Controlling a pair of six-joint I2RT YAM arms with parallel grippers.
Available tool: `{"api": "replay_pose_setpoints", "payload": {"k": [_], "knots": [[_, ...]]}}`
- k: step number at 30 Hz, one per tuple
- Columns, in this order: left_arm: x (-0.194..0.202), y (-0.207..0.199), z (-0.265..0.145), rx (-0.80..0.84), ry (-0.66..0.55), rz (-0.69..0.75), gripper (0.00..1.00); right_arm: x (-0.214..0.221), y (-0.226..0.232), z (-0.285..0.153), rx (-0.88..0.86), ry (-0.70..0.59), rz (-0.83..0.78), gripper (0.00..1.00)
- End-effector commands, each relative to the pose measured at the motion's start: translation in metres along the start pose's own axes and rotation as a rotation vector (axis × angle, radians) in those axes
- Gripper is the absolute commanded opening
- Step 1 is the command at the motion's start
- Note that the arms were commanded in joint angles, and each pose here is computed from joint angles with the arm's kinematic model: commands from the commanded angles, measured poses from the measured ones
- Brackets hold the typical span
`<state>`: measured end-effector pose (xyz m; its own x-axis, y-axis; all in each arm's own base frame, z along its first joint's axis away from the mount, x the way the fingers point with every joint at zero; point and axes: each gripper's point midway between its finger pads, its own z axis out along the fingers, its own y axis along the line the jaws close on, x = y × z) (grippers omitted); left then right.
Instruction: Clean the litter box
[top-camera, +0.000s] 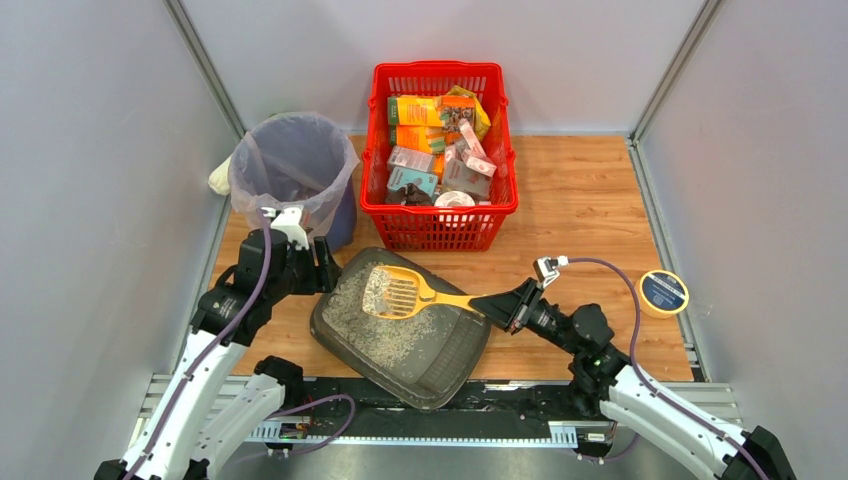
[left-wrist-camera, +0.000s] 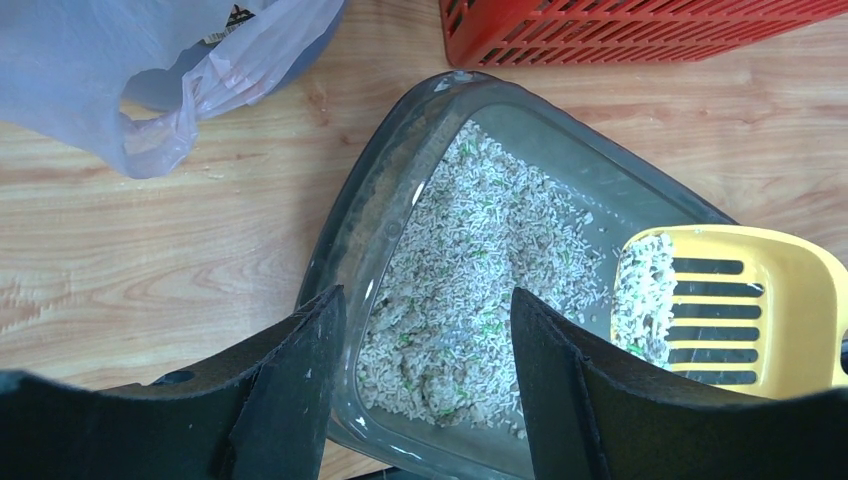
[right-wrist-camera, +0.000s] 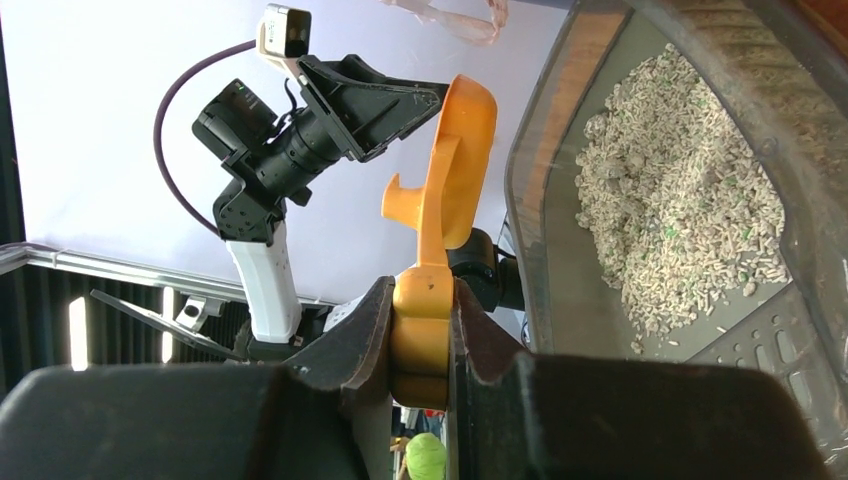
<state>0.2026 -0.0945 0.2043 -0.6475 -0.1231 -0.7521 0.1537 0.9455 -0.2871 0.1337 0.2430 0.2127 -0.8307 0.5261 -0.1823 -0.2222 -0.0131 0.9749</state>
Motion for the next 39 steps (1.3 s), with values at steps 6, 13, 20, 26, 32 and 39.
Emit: {"api": "replay_pose_setpoints", "payload": {"k": [6, 13, 20, 26, 32, 39], "knots": [[-0.012, -0.008, -0.005, 0.037, -0.055, -0.012, 0.69, 0.014, -0.058, -0.015, 0.113, 0.014, 0.034, 0.00], [-0.012, -0.009, -0.005, 0.044, -0.059, -0.015, 0.68, 0.012, -0.072, -0.017, 0.162, -0.008, 0.078, 0.00], [-0.012, -0.009, -0.005, 0.042, -0.055, -0.012, 0.68, 0.016, -0.055, -0.015, 0.082, 0.025, 0.006, 0.00], [-0.011, -0.009, -0.004, 0.044, -0.052, -0.012, 0.68, 0.024, -0.047, -0.012, 0.086, 0.085, -0.028, 0.00], [-0.010, -0.011, -0.002, 0.052, -0.050, -0.019, 0.68, 0.023, -0.050, -0.012, 0.092, 0.075, -0.009, 0.00], [-0.011, -0.010, -0.003, 0.050, -0.050, -0.013, 0.67, 0.019, -0.061, -0.013, 0.138, 0.049, 0.010, 0.00]]}}
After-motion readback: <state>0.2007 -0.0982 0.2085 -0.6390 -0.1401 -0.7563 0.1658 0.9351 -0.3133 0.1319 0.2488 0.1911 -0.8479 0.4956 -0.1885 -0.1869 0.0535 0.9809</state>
